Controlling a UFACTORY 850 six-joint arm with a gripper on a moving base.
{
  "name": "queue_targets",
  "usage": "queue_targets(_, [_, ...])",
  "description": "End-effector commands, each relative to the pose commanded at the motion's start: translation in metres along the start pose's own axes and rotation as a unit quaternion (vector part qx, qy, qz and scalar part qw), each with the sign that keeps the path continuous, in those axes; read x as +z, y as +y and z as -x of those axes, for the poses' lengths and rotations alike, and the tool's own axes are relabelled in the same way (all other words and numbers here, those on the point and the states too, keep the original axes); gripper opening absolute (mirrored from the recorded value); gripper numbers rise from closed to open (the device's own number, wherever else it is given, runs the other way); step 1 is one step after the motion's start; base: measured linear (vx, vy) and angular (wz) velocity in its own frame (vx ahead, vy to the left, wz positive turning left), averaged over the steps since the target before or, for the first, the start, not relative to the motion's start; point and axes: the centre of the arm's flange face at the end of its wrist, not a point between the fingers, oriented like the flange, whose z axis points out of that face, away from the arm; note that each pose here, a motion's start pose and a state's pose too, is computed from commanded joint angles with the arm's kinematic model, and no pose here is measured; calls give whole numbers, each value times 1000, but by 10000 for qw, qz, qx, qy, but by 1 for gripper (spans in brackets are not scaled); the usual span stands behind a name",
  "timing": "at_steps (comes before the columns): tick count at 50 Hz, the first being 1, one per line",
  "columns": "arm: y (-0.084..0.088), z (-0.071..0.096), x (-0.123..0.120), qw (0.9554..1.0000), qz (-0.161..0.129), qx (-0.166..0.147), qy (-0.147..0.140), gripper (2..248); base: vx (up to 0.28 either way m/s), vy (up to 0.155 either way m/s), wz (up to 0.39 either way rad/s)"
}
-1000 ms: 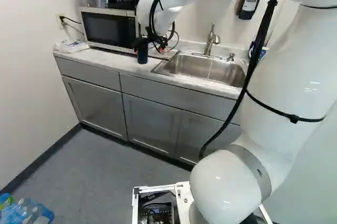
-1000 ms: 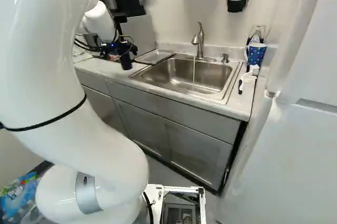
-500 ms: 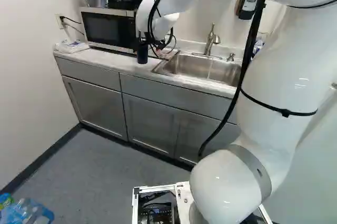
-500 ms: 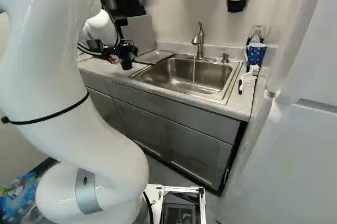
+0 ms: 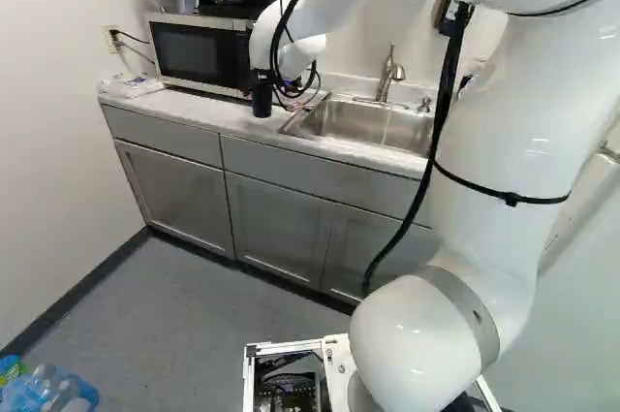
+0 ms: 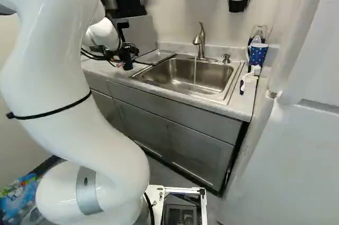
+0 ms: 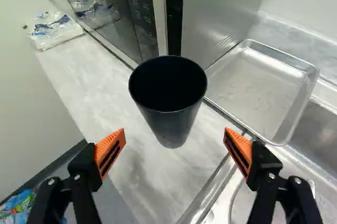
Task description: Rinse the cup and place it in the tray
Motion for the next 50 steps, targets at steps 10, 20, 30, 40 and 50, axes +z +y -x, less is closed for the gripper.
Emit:
queue_targets(10, [0, 4, 9, 9999, 0, 0, 154, 247, 0, 0, 0])
queue_targets(20, [0, 8, 17, 9996, 0, 0, 290, 247, 0, 0, 0])
queue_targets(30, [0, 12, 25, 9991, 1, 5, 413, 247, 0, 0, 0])
queue_targets(40, [0, 17, 33, 9986, 7, 31, 529, 247, 0, 0, 0])
queue_targets(50, [0, 21, 40, 9979, 16, 64, 644, 247, 0, 0, 0])
